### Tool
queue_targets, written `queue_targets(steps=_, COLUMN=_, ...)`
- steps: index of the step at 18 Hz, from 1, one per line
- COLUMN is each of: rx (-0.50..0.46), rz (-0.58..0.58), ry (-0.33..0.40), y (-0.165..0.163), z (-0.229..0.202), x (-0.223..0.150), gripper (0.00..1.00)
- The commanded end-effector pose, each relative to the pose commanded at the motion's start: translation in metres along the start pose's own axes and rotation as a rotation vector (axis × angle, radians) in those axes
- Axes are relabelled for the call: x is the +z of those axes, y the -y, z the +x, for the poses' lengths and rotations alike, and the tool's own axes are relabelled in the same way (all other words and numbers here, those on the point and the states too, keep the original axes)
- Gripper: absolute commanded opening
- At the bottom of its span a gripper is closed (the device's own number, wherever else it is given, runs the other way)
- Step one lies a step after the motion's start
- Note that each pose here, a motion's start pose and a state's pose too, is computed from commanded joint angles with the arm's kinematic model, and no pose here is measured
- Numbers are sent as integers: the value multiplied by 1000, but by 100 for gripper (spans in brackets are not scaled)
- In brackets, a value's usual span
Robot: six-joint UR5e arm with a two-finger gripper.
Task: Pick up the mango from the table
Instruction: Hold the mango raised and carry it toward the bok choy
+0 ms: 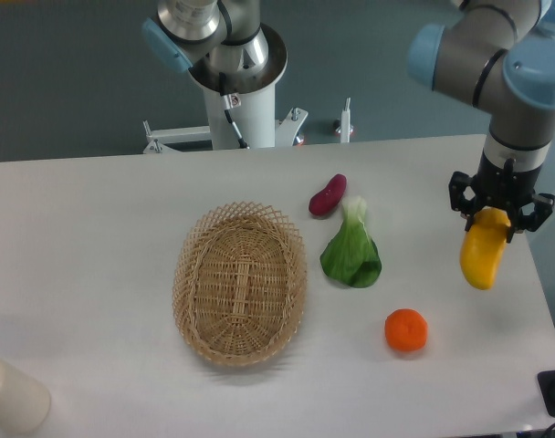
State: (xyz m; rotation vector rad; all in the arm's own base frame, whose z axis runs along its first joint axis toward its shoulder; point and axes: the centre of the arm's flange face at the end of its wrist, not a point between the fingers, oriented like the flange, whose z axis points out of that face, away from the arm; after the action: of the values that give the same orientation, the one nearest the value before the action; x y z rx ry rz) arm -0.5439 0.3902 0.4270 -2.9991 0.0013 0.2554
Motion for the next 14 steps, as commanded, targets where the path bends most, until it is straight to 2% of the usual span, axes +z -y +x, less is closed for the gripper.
queue_targets(steps=2, rx=7, rz=19, ry=16, y=17, z=18, x=-19, gripper=42)
queue_targets(steps=4, rx=19, rz=30, ry=3, y=28, z=33, x=-30, gripper=42)
queue_targets(steps=14, rx=41, rz=19, ry=-26, y=36, z=49, x=-30, gripper=42)
